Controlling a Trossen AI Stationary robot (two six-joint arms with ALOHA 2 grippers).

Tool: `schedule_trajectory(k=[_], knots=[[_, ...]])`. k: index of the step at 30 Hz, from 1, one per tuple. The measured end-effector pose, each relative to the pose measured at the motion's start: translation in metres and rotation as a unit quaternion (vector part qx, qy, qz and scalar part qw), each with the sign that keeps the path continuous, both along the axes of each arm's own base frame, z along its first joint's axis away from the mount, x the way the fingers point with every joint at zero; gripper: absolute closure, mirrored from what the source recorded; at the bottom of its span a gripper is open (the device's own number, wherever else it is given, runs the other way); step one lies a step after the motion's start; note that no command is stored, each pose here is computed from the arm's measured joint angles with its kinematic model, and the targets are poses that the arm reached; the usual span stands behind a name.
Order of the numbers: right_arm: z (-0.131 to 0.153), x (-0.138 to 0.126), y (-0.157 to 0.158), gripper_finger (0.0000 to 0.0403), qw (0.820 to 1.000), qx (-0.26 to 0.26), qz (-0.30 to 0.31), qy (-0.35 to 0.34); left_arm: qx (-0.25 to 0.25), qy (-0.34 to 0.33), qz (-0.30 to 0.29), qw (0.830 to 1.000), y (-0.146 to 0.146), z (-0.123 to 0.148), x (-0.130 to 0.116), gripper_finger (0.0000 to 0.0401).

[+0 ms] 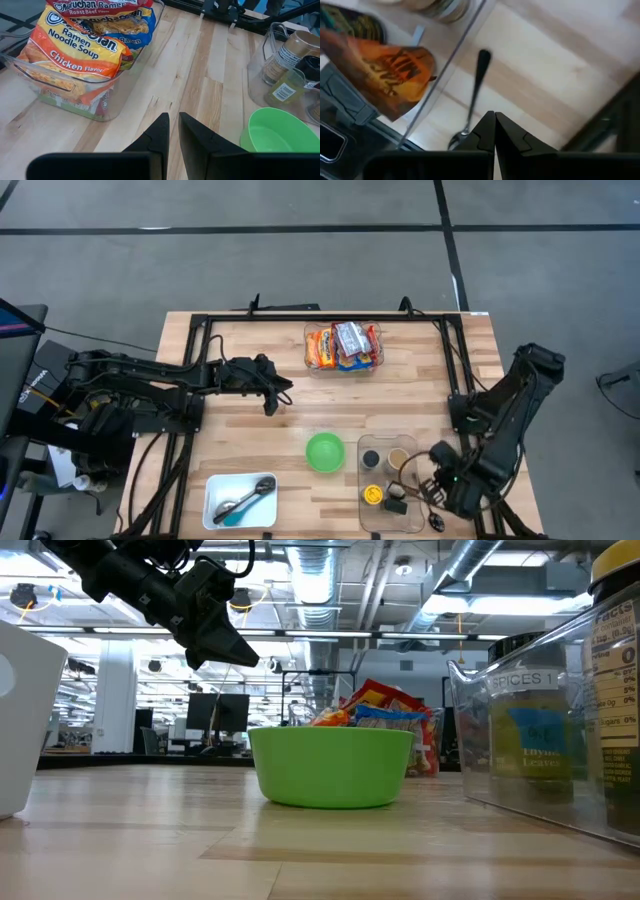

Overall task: Pick & Place Food Item
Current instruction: Put the black spoon into the white bin

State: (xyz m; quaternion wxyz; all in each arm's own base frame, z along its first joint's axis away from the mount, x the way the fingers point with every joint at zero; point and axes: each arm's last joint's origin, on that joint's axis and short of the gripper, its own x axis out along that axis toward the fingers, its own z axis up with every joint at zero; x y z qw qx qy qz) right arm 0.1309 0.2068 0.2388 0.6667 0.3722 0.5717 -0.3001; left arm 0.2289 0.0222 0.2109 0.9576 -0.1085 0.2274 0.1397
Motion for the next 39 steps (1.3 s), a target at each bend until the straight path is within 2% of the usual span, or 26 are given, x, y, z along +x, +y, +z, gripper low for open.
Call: schedule_trajectory(k=[8, 15, 19, 22, 25, 28, 30, 39], knots=[[-0.027, 0.003, 0.028, 0.0402, 0.996, -0.012, 0.088, 0.000, 0.000, 0.000, 0.000, 1.000, 0.000, 0.000, 0.000, 0.0367], [-0.044, -0.008, 0.047, 0.0402, 0.977, -0.031, 0.210, 0.005, 0.000, 0.000, 0.000, 1.000, 0.000, 0.000, 0.000, 0.0367], [-0.051, -0.011, 0.056, 0.0402, 0.967, -0.005, 0.255, 0.029, 0.000, 0.000, 0.000, 1.000, 0.000, 0.000, 0.000, 0.0367], [-0.054, -0.010, 0.065, 0.0402, 0.952, 0.020, 0.304, 0.013, 0.000, 0.000, 0.000, 1.000, 0.000, 0.000, 0.000, 0.0367], [-0.056, -0.008, 0.075, 0.0402, 0.929, 0.041, 0.366, -0.023, 0.000, 0.000, 0.000, 1.000, 0.000, 0.000, 0.000, 0.0367], [-0.062, -0.007, 0.081, 0.0402, 0.905, 0.037, 0.422, -0.038, 0.000, 0.000, 0.000, 1.000, 0.000, 0.000, 0.000, 0.0367], [-0.069, -0.006, 0.082, 0.0402, 0.900, 0.025, 0.435, -0.031, 0.000, 0.000, 0.000, 1.000, 0.000, 0.000, 0.000, 0.0367], [-0.088, -0.003, 0.085, 0.0402, 0.897, 0.000, 0.442, -0.009, 0.000, 0.000, 0.000, 1.000, 0.000, 0.000, 0.000, 0.0367]])
